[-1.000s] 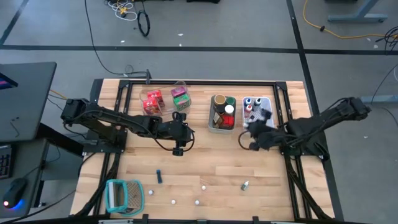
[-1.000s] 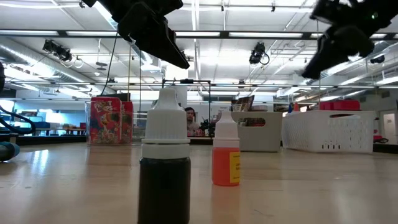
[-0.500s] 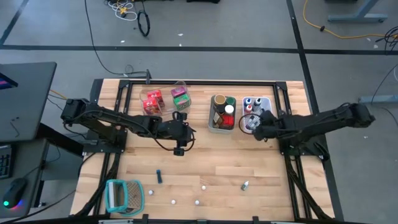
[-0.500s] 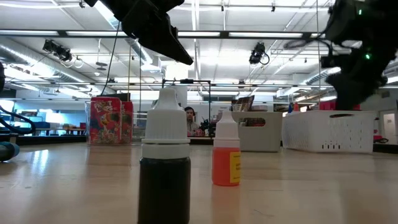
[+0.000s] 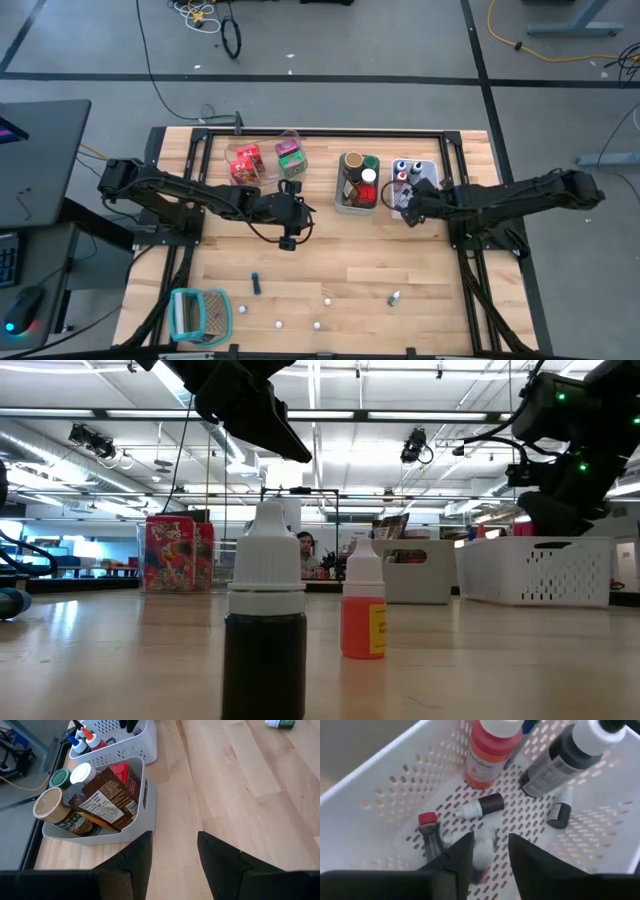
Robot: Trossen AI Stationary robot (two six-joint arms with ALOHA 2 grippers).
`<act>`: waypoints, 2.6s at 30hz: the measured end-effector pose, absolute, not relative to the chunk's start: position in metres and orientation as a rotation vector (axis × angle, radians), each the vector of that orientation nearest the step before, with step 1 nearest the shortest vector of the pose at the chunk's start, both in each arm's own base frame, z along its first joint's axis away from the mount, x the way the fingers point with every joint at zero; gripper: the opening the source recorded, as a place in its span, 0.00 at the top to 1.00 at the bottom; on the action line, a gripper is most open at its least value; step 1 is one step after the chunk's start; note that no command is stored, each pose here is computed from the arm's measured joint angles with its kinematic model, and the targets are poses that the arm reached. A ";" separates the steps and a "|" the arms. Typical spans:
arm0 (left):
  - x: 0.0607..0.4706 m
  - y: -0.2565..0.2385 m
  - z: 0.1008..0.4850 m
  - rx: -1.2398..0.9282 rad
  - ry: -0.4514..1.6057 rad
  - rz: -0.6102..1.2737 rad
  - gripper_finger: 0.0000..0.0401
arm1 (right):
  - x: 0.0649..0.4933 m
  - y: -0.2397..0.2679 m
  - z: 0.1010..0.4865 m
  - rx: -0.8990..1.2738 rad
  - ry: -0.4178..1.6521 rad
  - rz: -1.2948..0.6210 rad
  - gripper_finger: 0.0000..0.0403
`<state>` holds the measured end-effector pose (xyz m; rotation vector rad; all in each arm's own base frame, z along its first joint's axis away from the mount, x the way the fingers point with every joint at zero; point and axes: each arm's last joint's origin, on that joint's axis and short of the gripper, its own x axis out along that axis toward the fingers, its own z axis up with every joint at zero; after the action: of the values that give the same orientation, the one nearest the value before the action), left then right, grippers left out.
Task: Pick & Place Kitchen Items
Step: Put the top small pink food coloring bottle into the white bin, then put the top small green food coloring bottle into the white bin
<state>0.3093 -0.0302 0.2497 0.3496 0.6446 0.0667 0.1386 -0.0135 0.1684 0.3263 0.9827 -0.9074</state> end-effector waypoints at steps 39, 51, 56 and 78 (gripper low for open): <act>0.309 -0.030 0.250 0.339 0.645 0.073 0.59 | 0.225 0.080 0.220 -0.110 0.582 0.499 0.78; 0.309 -0.030 0.250 0.264 0.640 0.096 0.59 | 0.226 0.136 0.182 -0.176 0.652 0.756 0.81; 0.309 -0.030 0.250 0.262 0.639 0.101 0.59 | 0.218 0.156 0.167 -0.239 0.697 0.845 0.81; 0.309 -0.030 0.249 0.212 0.637 0.112 0.59 | 0.221 0.163 0.157 -0.112 0.763 0.621 0.81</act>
<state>0.3095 -0.0302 0.2495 0.2123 0.6365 0.1117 0.2206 0.1632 0.1569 -0.1122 0.7634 0.6210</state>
